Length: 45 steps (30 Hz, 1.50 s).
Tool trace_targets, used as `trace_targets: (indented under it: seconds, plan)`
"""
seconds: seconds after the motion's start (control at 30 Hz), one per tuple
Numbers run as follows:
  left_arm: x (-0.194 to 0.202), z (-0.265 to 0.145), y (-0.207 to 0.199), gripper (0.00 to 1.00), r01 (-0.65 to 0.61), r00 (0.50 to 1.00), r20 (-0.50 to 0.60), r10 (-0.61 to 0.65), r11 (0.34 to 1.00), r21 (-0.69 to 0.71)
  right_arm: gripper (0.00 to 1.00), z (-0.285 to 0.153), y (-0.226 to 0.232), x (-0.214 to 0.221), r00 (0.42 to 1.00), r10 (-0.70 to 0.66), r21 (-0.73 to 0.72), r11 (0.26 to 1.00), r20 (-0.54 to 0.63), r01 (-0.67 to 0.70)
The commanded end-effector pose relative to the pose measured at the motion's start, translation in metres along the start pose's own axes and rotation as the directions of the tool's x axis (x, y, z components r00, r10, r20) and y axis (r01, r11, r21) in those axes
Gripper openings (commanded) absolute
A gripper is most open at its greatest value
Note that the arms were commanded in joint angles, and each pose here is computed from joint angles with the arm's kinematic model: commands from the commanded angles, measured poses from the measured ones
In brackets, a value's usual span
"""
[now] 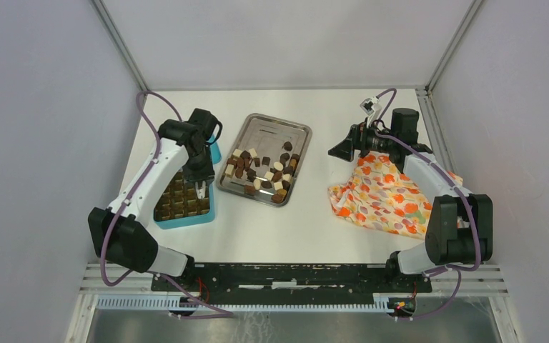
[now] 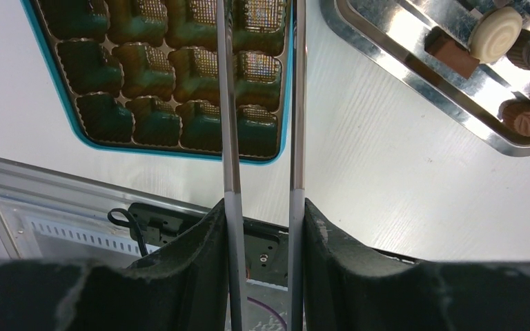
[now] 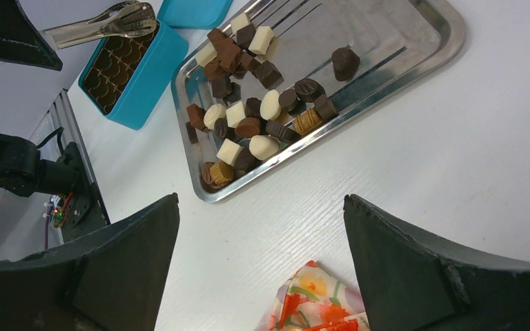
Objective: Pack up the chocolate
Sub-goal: Place the fake chocolate in the packing box.
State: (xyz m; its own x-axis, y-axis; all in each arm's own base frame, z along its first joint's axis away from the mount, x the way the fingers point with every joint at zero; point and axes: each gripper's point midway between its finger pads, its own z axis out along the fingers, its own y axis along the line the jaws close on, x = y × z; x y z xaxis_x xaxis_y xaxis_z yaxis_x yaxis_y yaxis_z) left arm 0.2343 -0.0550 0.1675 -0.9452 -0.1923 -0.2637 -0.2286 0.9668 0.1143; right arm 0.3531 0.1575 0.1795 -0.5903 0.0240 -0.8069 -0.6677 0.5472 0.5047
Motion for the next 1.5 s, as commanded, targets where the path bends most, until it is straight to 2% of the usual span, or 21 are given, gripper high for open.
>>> trace_targets:
  seconds: [0.0,0.2,0.47,0.9,1.17,1.47]
  plan:
    - [-0.017,0.001,0.0,0.26,0.008,0.998,0.062,-0.008,1.0,0.001,0.94,0.001,0.003,-0.007,0.999,-0.041,-0.013,0.999,0.019,0.041]
    - [-0.014,0.007,-0.002,0.35,0.0,0.999,0.041,0.0,1.0,0.007,0.94,0.001,0.003,-0.006,0.999,-0.043,-0.012,0.999,0.018,0.044]
    - [-0.01,0.008,-0.001,0.42,-0.005,1.0,0.027,0.005,1.0,-0.001,0.94,0.001,0.003,-0.005,0.999,-0.042,-0.012,0.999,0.017,0.043]
    - [-0.01,-0.01,0.002,0.41,0.016,0.999,0.036,-0.016,1.0,0.014,0.94,0.001,0.002,-0.006,0.999,-0.039,-0.013,0.999,0.018,0.04]
    - [-0.005,-0.002,0.002,0.42,0.011,1.0,0.023,-0.012,1.0,0.011,0.94,0.001,0.004,-0.006,0.999,-0.041,-0.015,0.999,0.02,0.041]
    - [-0.006,-0.002,0.003,0.51,0.009,1.0,0.025,-0.009,1.0,0.006,0.94,0.0,0.004,-0.007,0.999,-0.043,-0.014,0.999,0.021,0.043]
